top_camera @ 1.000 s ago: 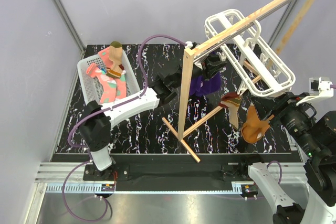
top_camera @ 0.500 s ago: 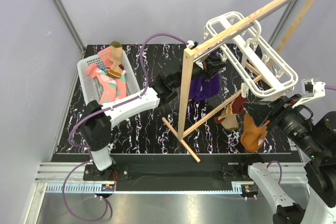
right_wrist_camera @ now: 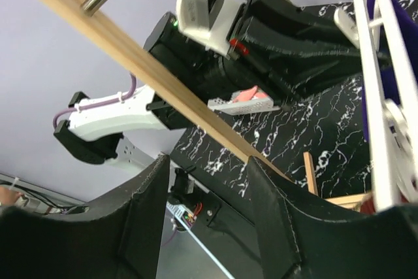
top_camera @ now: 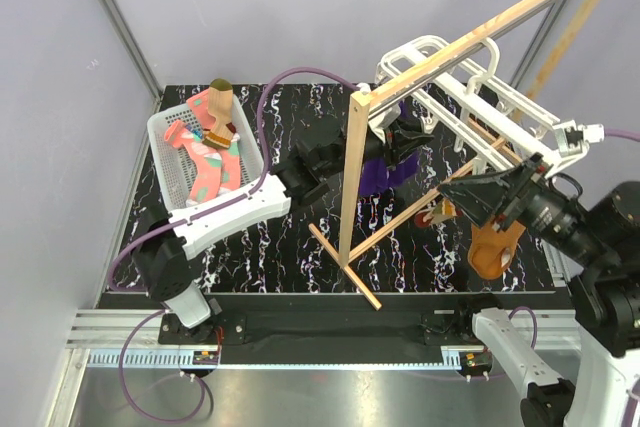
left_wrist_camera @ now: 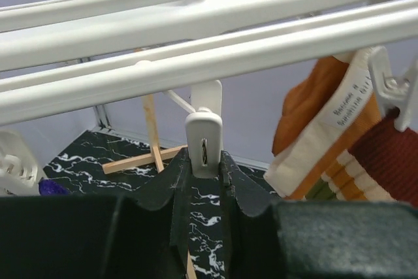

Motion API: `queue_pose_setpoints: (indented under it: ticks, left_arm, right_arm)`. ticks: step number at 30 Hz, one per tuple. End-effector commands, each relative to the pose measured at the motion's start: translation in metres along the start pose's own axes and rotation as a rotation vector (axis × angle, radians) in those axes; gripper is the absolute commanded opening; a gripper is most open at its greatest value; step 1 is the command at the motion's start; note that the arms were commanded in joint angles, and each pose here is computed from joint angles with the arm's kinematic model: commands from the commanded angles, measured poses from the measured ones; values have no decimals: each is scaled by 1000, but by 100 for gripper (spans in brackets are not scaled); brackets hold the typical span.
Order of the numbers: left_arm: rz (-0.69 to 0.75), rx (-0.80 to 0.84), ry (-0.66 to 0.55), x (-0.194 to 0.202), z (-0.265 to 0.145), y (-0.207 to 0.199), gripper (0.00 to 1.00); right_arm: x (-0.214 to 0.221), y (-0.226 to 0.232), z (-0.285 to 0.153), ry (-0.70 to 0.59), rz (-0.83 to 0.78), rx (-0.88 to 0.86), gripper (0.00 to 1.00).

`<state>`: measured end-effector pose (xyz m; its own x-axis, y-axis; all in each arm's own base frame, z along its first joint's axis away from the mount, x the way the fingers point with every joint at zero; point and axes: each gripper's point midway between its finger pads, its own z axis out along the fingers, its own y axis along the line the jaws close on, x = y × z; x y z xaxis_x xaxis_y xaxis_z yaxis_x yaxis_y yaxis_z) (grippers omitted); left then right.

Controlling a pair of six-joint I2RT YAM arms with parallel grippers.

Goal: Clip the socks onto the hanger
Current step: Open the clamp at the hanger.

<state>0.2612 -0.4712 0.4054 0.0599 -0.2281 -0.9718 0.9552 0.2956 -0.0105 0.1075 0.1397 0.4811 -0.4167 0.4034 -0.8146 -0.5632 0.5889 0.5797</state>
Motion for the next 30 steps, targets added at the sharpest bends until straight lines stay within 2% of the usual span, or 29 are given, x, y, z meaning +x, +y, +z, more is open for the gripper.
queue_pose_setpoints:
  ticks: [1, 7, 13, 21, 30]
  left_arm:
    - [27, 74, -2, -14, -9, -19, 0]
    - [25, 131, 38, -13, -13, -30, 0]
    - [-3, 168, 58, -16, -15, -38, 0]
    - [-63, 196, 91, -17, -12, -45, 0]
    - [-69, 210, 85, -25, -7, -53, 0]
  right_arm:
    - [-15, -1, 24, -10, 22, -57, 57]
    - [-27, -31, 48, -45, 10, 16, 53]
    - [-32, -72, 57, -80, -27, 185, 49]
    - [-39, -95, 58, -106, -70, 284, 54]
    - [-39, -102, 70, -97, -83, 269, 59]
